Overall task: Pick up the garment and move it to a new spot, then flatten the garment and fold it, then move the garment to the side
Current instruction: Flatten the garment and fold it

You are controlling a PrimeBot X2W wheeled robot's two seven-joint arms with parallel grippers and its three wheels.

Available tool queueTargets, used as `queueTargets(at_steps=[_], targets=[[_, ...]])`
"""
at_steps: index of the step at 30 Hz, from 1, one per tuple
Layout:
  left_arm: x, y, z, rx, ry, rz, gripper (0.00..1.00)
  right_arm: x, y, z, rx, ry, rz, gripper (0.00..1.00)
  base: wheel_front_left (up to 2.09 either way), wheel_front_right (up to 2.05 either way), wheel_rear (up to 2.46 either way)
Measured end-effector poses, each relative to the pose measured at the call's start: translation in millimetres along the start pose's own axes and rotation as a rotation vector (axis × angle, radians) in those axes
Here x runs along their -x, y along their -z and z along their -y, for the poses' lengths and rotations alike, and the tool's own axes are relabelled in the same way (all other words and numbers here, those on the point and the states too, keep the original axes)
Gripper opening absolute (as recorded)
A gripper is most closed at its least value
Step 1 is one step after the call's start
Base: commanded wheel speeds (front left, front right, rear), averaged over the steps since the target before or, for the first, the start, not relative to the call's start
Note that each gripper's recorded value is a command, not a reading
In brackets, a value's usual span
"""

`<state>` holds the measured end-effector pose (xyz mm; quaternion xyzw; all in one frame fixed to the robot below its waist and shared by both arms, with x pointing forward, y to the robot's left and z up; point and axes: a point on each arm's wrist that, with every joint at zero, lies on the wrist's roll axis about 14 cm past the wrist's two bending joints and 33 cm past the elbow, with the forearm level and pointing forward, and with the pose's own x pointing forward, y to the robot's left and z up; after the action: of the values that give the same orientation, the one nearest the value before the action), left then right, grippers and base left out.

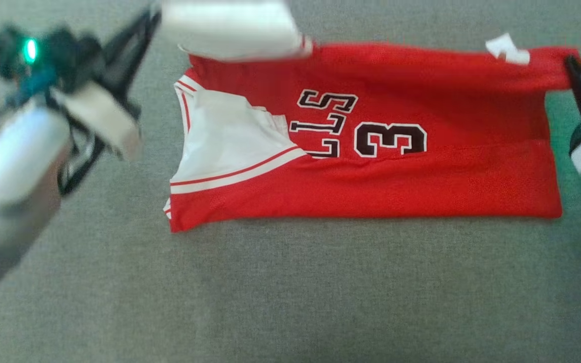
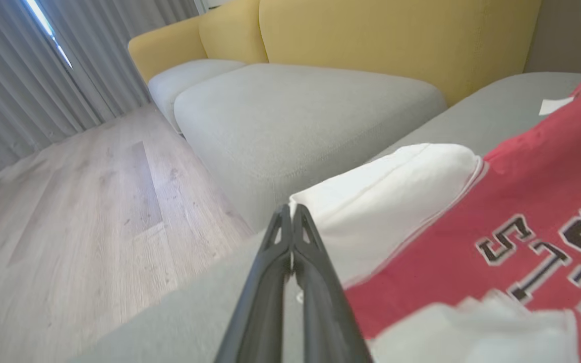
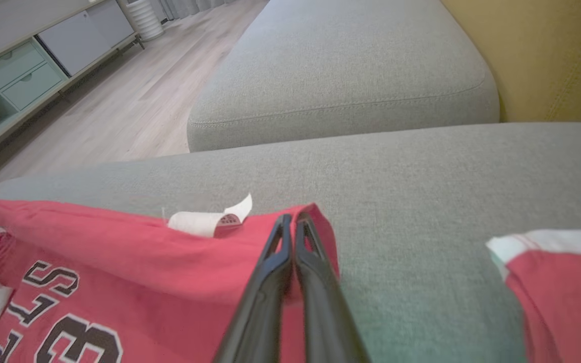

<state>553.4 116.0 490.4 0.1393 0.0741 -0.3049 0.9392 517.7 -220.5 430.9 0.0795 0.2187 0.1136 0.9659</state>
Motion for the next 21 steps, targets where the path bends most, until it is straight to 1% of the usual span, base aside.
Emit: queueTargets(at_steps=[6, 13, 16, 19, 21], targets=[[45.8, 39.7, 32.4, 0.085, 0.007, -0.069, 0.00, 25.2, 16.1, -2.5, -0.027, -0.003, -0.009, 0.00, 0.00, 0.00, 0.00], [76.3, 51.3, 54.7, 0.139, -0.006, -0.087, 0.00, 43.6, 37.5, 5.9, -0.058, 0.028, -0.045, 0.00, 0.00, 0.00, 0.00], [88.0, 56.5, 67.6, 0.177, -0.010, -0.098, 0.00, 48.0, 54.6, 2.1, -0.076, 0.031, -0.086, 0.00, 0.00, 0.00, 0.00], [94.0, 62.8, 78.9, 0.164, 0.009, -0.115, 0.00, 52.0, 67.0, -3.2, -0.089, 0.029, -0.114, 0.00, 0.00, 0.00, 0.00], [97.2, 68.1, 85.5, 0.179, 0.016, -0.129, 0.00, 55.4, 72.6, -2.7, -0.093, 0.038, -0.125, 0.00, 0.00, 0.00, 0.00]])
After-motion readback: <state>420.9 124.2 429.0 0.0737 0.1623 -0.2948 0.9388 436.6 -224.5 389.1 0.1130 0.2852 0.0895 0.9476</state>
